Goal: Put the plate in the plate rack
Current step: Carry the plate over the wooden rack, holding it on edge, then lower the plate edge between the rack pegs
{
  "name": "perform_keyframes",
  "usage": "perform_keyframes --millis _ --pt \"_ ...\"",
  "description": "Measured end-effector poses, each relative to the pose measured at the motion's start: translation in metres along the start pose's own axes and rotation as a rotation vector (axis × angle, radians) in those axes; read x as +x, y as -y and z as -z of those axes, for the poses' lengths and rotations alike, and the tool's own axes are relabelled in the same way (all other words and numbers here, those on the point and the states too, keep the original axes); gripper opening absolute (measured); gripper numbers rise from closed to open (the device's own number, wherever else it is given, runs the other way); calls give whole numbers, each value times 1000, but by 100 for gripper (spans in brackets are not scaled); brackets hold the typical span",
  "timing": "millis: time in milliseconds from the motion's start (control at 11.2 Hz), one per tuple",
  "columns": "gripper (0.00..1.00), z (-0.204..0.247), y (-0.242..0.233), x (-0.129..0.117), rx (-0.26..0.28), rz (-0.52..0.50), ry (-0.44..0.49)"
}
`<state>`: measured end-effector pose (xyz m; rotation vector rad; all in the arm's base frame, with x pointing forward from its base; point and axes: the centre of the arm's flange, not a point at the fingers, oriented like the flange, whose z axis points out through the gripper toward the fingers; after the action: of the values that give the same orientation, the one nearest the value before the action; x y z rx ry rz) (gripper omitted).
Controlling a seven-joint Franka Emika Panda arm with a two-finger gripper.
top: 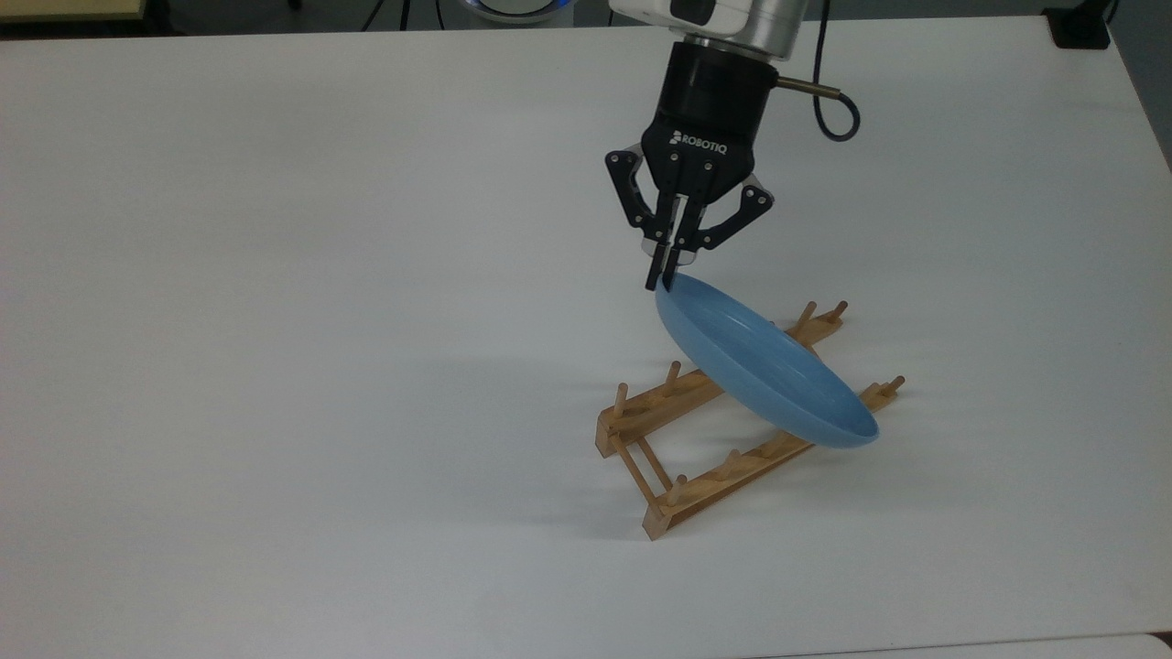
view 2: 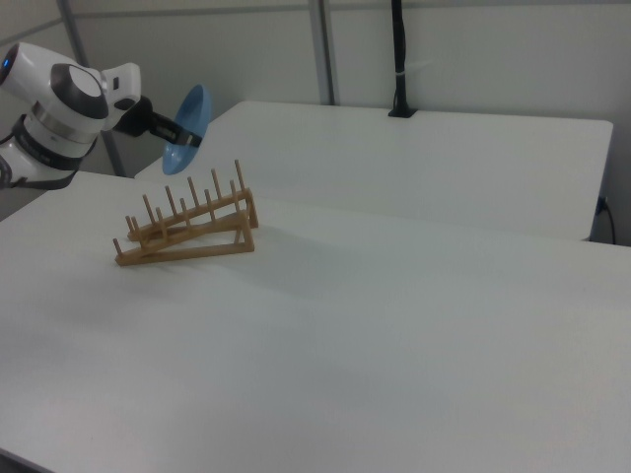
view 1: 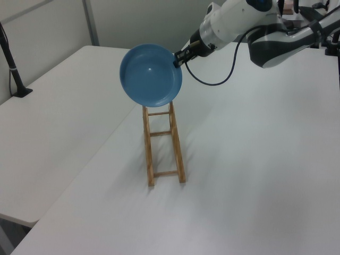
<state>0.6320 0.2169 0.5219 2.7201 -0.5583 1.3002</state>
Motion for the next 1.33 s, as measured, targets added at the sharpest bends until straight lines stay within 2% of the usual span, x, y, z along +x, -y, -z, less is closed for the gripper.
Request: perform_keyframes --millis 89,267,444,622,889,1333 --pt "5 3 7 -7 -6 -21 -11" --pt "5 7 22 -30 -69 -41 -70" --pt "5 3 26 -52 -95 -29 -127" --pt "5 -1 22 -57 -122 -1 -153" --pt "5 -2 27 -77 -150 62 -185" --pt "5 -5 35 -98 -164 90 -204"
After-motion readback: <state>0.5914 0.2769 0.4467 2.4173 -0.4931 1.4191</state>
